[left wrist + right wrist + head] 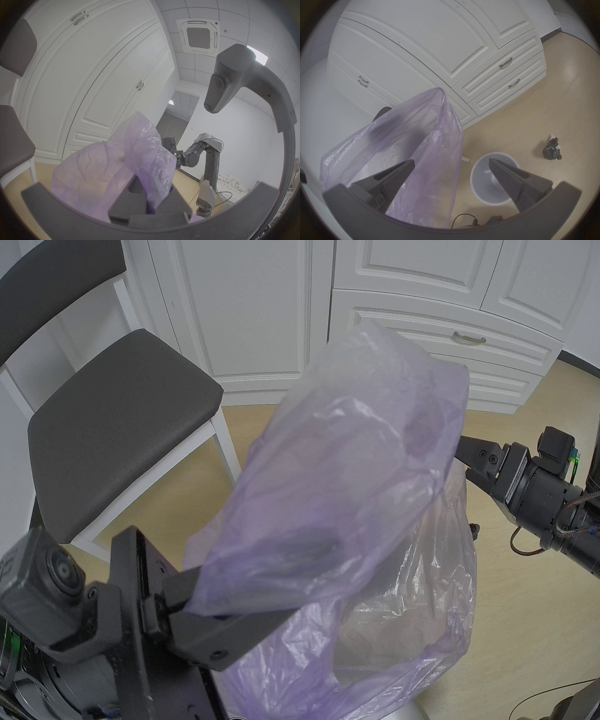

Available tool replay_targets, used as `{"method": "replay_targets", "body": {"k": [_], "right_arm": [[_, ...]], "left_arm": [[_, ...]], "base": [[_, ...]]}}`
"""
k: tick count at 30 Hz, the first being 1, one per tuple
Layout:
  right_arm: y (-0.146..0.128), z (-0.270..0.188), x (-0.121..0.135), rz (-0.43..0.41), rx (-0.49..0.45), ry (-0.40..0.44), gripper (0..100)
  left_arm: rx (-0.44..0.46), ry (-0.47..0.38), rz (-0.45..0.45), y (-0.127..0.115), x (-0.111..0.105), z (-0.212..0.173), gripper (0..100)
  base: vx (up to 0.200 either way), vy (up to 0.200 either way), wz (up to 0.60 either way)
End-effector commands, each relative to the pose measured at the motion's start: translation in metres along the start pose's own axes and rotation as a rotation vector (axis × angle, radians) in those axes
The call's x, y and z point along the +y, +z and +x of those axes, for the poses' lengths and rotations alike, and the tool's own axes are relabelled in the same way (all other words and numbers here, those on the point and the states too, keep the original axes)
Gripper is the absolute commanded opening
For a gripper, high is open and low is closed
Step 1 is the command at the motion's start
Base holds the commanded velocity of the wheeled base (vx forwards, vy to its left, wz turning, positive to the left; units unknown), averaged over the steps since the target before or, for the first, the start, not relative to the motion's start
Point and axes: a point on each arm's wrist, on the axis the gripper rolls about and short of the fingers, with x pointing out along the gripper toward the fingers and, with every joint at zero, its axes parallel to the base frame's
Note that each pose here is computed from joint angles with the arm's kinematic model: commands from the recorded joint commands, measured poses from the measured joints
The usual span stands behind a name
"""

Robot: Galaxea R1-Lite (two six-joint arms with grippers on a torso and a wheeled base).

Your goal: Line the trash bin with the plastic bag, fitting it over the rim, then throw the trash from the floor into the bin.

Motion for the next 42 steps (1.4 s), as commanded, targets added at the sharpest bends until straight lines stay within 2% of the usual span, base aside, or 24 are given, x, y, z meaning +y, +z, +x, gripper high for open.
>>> {"method": "replay_targets", "body": {"k": [1, 6, 10, 17, 27, 31, 32, 37, 42], "right_arm": [[-0.001, 0.002, -0.001, -0.001, 0.006, -0.004, 100], [0.003, 0.000, -0.001, 0.001, -0.012, -0.003, 100], [0.003, -0.002, -0.002, 0.000, -0.008, -0.003, 100], [-0.005, 0.006, -0.007, -0.010, 0.037, -0.034, 100], [-0.003, 0.000, -0.012, -0.021, 0.015, -0.047, 100], [-0.003, -0.002, -0.017, -0.063, 0.013, -0.063, 100], [-0.002, -0.004, -0.016, -0.065, 0.009, -0.060, 0], [-0.002, -0.005, -0.016, -0.056, 0.031, -0.024, 0], [0.002, -0.007, -0.018, -0.055, 0.016, -0.028, 0]], "left_arm": [[-0.005, -0.002, -0.001, 0.002, -0.001, -0.003, 0], [0.007, -0.024, -0.001, -0.001, -0.002, -0.007, 0], [0.033, -0.101, -0.010, -0.006, -0.007, -0.012, 0], [0.029, -0.104, -0.010, -0.006, -0.007, -0.013, 0], [0.028, -0.115, -0.012, -0.005, -0.009, -0.014, 0], [0.022, -0.115, -0.013, -0.004, -0.009, -0.016, 0], [0.022, -0.115, -0.013, -0.004, -0.009, -0.016, 0], [0.024, -0.115, -0.022, -0.004, -0.009, -0.015, 0], [0.023, -0.102, -0.064, -0.003, -0.007, -0.016, 0]], "base": [[0.000, 0.000, 0.00], [0.000, 0.000, 0.00], [0.000, 0.000, 0.00], [0.000, 0.000, 0.00], [0.000, 0.000, 0.00], [0.000, 0.000, 0.00], [0.000, 0.000, 0.00], [0.000, 0.000, 0.00], [0.000, 0.000, 0.00]]}}
